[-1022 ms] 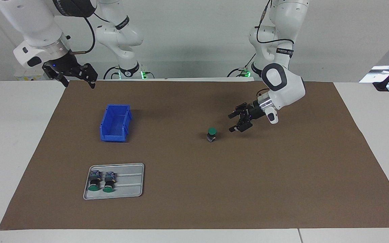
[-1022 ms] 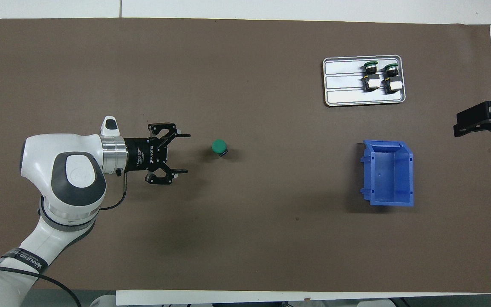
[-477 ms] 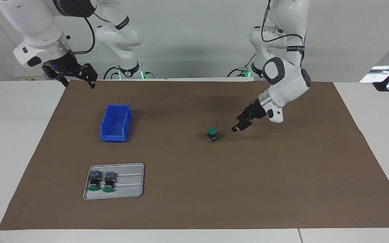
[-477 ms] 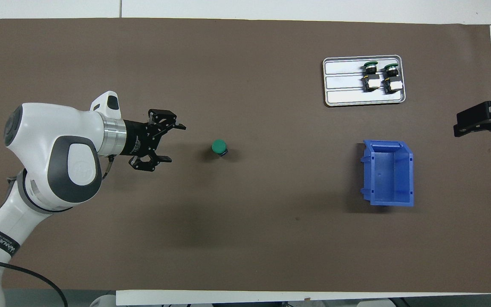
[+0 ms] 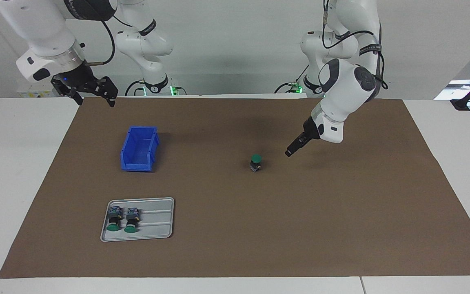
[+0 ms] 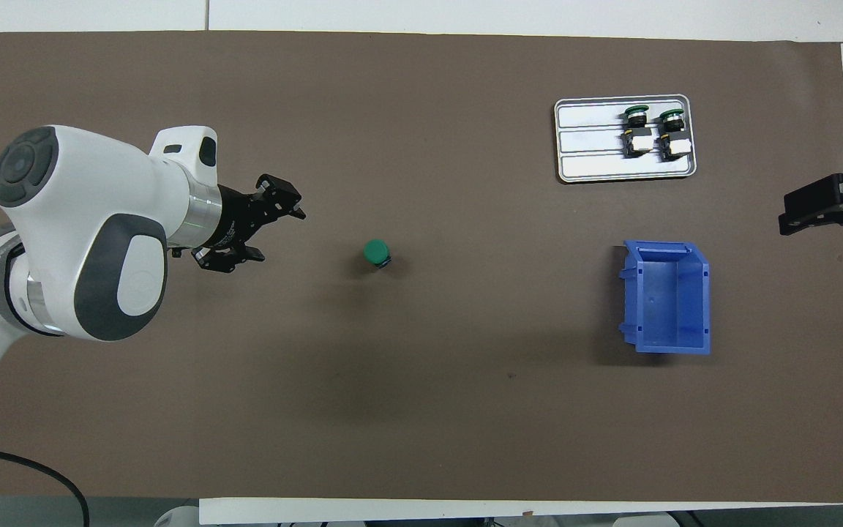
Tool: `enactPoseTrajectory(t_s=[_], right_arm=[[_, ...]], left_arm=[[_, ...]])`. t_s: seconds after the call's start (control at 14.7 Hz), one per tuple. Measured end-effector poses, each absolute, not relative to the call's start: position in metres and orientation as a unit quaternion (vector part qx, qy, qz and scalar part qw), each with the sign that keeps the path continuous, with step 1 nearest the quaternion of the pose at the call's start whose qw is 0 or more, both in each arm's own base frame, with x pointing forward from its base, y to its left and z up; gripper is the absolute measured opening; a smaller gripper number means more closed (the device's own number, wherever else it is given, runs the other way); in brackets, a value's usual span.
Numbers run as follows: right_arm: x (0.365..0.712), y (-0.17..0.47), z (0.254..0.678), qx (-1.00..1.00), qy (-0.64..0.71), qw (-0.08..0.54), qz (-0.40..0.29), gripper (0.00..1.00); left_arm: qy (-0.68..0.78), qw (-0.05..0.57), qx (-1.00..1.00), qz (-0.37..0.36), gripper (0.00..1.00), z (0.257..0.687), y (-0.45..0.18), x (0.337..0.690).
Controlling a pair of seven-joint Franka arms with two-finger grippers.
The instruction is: Place and press button with both arms
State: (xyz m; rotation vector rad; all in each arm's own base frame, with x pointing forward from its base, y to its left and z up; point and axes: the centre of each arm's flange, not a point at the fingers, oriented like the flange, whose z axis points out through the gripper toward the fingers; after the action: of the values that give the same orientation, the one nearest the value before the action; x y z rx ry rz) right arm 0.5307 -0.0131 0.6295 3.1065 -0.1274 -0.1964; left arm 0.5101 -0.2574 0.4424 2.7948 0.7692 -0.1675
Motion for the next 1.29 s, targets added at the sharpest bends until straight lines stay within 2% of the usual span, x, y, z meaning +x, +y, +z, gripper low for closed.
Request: enactPoseTrajectory(t_s=[0.14, 0.2, 0.27, 0.34, 0.48, 0.55, 0.61, 0.75, 1.29], right_arm=[[0.531, -0.013, 0.630, 0.997, -0.041, 0.013, -0.063, 1.00], [0.531, -0.013, 0.630, 0.997, -0.041, 0.013, -0.063, 1.00], [0.531, -0.013, 0.630, 0.997, -0.041, 0.013, -0.063, 1.00], [0.531, -0.013, 0.630, 0.997, -0.041, 0.013, -0.063, 0.99], [0.531, -0.013, 0.630, 0.997, -0.041, 0.013, -0.063, 1.00], [0.531, -0.013, 0.630, 0.997, -0.041, 0.013, -0.063, 1.00], [0.531, -0.013, 0.630, 0.997, -0.041, 0.013, -0.063, 1.00], [0.531, -0.013, 0.630, 0.997, -0.041, 0.013, -0.063, 1.00], [0.531, -0.013, 0.630, 0.997, -0.041, 0.013, -0.063, 0.99]], left_arm=[[0.236, 0.106, 0.965, -0.045, 0.79, 0.453, -0.277, 0.510], [0.223, 0.101, 0.969, -0.038, 0.78, 0.456, -0.287, 0.510], [0.210, 0.096, 0.972, -0.032, 0.70, 0.457, -0.298, 0.510], [0.200, 0.094, 0.975, -0.030, 0.55, 0.456, -0.309, 0.511], [0.191, 0.092, 0.977, -0.032, 0.33, 0.449, -0.332, 0.516], [0.187, 0.088, 0.978, -0.035, 0.25, 0.443, -0.342, 0.518], [0.180, 0.082, 0.979, -0.038, 0.24, 0.434, -0.355, 0.517], [0.163, 0.061, 0.984, -0.037, 0.09, 0.418, -0.376, 0.509], [0.158, 0.034, 0.986, -0.042, 0.01, 0.387, -0.404, 0.497]])
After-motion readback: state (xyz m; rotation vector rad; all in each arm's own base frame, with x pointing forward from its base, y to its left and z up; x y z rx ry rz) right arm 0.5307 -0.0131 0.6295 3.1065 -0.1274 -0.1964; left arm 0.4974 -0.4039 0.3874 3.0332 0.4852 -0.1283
